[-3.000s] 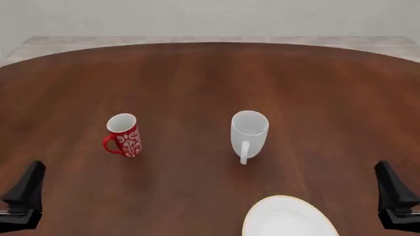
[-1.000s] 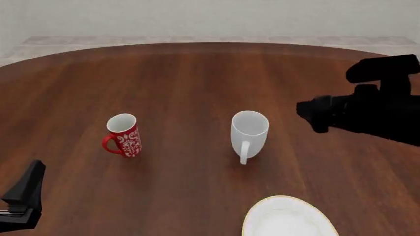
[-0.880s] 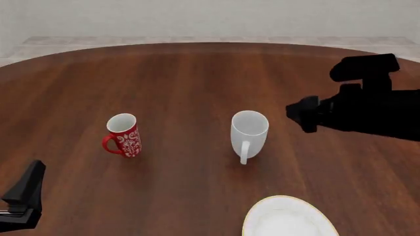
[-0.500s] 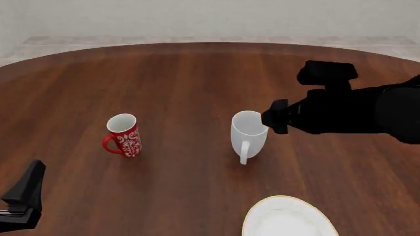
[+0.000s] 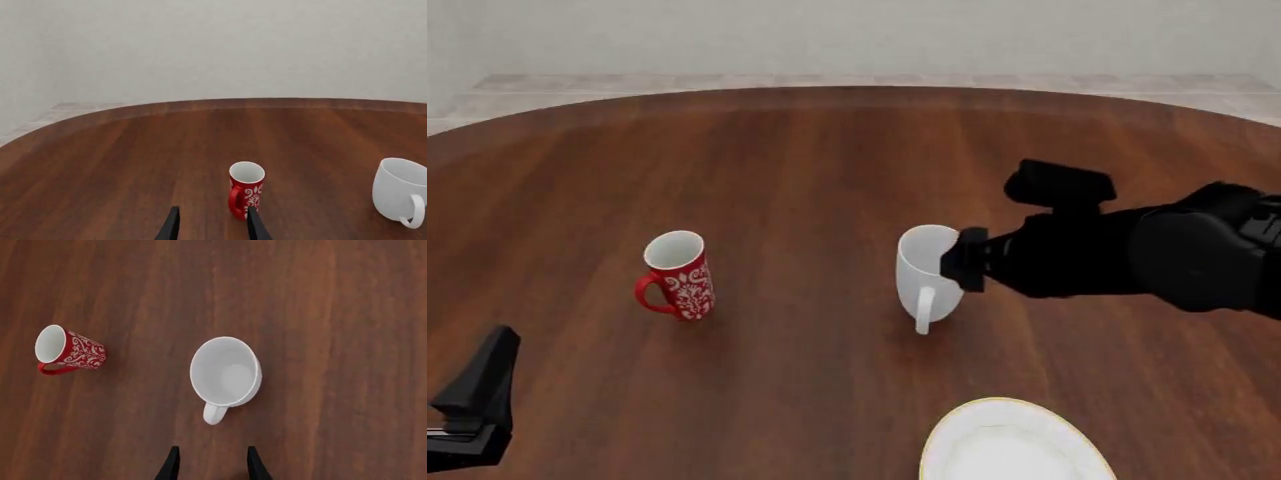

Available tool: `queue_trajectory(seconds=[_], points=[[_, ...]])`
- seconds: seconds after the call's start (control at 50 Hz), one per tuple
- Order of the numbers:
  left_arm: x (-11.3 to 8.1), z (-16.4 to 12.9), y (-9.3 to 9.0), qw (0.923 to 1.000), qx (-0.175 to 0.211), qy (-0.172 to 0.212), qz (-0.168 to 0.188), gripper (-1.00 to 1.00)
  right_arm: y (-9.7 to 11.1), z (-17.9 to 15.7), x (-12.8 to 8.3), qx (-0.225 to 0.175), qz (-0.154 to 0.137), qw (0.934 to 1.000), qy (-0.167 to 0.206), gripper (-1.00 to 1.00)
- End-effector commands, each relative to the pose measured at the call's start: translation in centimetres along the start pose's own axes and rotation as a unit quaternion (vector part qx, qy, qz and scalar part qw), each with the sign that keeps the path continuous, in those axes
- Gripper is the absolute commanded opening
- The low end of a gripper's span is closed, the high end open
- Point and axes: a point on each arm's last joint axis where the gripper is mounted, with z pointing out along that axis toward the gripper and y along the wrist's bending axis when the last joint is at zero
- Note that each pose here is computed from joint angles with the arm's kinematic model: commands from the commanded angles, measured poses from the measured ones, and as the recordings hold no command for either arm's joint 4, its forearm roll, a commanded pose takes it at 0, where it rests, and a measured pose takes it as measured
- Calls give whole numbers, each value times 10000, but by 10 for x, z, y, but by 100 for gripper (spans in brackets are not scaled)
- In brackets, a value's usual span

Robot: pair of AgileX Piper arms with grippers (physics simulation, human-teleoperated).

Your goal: Put the white mug on the plate.

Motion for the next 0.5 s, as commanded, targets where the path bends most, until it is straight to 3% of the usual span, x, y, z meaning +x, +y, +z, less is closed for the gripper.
queue_trajectory(seconds=[0.02, 0.5], points=[[0, 0, 0, 10000, 0, -1, 0, 100, -2, 11, 1, 42, 20, 10000, 52, 100], [0, 0, 0, 10000, 1, 0, 0, 100, 1, 40, 9, 44, -4, 9998, 215, 100]])
